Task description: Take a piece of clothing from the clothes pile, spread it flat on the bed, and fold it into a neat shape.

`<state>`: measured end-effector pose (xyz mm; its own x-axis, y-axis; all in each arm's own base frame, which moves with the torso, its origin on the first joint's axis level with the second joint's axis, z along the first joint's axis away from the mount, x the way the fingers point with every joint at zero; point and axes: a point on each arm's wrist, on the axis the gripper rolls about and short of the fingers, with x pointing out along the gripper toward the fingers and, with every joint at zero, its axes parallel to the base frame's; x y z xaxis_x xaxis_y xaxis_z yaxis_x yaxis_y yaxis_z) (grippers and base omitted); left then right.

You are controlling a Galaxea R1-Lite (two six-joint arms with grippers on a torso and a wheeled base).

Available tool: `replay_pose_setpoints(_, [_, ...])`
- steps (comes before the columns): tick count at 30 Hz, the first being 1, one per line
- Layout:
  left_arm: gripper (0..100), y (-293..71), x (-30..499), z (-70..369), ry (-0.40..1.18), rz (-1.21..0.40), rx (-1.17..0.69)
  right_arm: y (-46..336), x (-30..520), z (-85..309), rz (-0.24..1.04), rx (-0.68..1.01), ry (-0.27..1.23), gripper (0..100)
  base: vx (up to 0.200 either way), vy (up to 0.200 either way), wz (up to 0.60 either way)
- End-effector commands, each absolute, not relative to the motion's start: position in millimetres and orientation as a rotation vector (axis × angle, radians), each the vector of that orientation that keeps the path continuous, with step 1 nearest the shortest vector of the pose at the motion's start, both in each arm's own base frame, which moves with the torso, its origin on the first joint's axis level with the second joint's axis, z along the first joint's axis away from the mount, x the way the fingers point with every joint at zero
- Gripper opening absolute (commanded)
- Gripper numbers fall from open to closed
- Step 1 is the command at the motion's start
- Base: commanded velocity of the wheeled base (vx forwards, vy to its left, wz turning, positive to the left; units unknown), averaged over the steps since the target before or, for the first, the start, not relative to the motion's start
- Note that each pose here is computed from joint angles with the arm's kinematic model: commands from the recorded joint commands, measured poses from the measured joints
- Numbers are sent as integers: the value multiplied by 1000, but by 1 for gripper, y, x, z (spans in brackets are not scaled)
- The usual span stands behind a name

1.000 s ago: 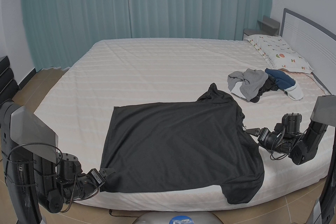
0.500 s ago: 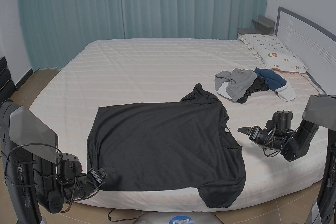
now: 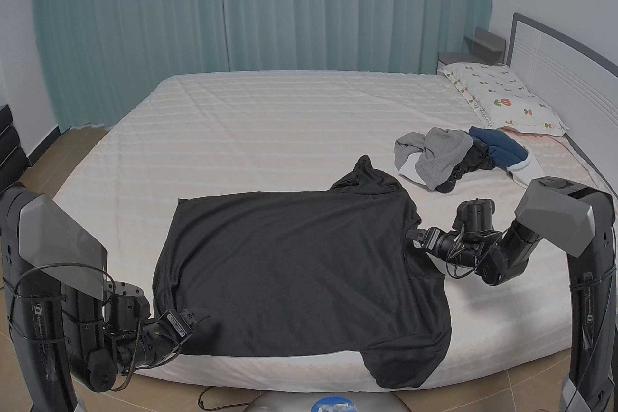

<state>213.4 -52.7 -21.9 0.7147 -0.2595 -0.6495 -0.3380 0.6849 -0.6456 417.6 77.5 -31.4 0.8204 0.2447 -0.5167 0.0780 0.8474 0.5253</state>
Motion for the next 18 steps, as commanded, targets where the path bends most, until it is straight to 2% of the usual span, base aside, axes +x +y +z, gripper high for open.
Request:
replay_pose_setpoints(1, [100,-52,209,-23,813,58,-835,82,425,-53,85,554,638,100,0,0,0])
replay_pose_setpoints(8, [100,-52,209,-23,813,58,-835,79,429,-56,74,559,640,100,0,0,0])
replay_pose_setpoints(9, [100,-52,209,-23,813,58,-835,78,429,-56,71,559,639,0,0,0,0])
replay_pose_setpoints(18, [100,-52,209,-23,813,58,-835,68,428,-51,44,573,624,0,0,0,0])
